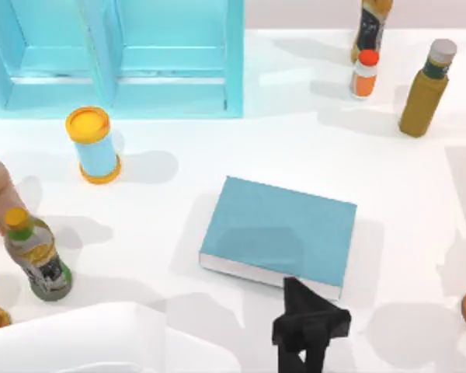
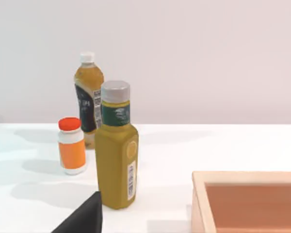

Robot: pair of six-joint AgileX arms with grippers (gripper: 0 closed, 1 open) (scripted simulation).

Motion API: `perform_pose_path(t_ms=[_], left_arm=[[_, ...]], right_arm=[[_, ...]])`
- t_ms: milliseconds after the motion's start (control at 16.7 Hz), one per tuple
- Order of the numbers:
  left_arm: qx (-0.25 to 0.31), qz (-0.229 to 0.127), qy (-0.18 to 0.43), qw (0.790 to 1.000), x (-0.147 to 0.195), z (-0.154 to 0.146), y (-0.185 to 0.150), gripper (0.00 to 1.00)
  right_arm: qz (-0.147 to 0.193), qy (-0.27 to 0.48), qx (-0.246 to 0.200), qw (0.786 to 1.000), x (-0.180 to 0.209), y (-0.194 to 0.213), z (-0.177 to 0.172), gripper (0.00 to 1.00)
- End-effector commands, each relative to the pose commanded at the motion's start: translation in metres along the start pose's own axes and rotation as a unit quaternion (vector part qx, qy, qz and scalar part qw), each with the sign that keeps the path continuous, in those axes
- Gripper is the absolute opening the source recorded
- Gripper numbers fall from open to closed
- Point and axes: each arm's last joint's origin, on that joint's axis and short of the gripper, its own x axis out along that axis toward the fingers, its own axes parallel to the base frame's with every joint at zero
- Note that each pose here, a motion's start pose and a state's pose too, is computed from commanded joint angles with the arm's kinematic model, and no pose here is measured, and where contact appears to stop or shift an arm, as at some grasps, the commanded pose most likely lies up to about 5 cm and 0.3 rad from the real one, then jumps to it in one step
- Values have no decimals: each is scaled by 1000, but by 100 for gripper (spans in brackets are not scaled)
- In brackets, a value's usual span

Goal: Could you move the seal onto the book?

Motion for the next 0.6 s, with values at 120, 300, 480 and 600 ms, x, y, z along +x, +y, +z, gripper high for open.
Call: perform_pose_path(t_ms=[120,300,480,600], left_arm=[[-13,6,-4,1000,4,-1,-9,100],[-55,27,-18,998,22,0,-47,100],[-100,51,-32,993,48,16,-104,100],[-118,64,-34,990,66,40,-145,100]], right_arm=[[0,0,0,1000,0,0,0,100],[0,0,0,1000,0,0,0,100],[0,0,0,1000,0,0,0,100],[0,0,0,1000,0,0,0,100]])
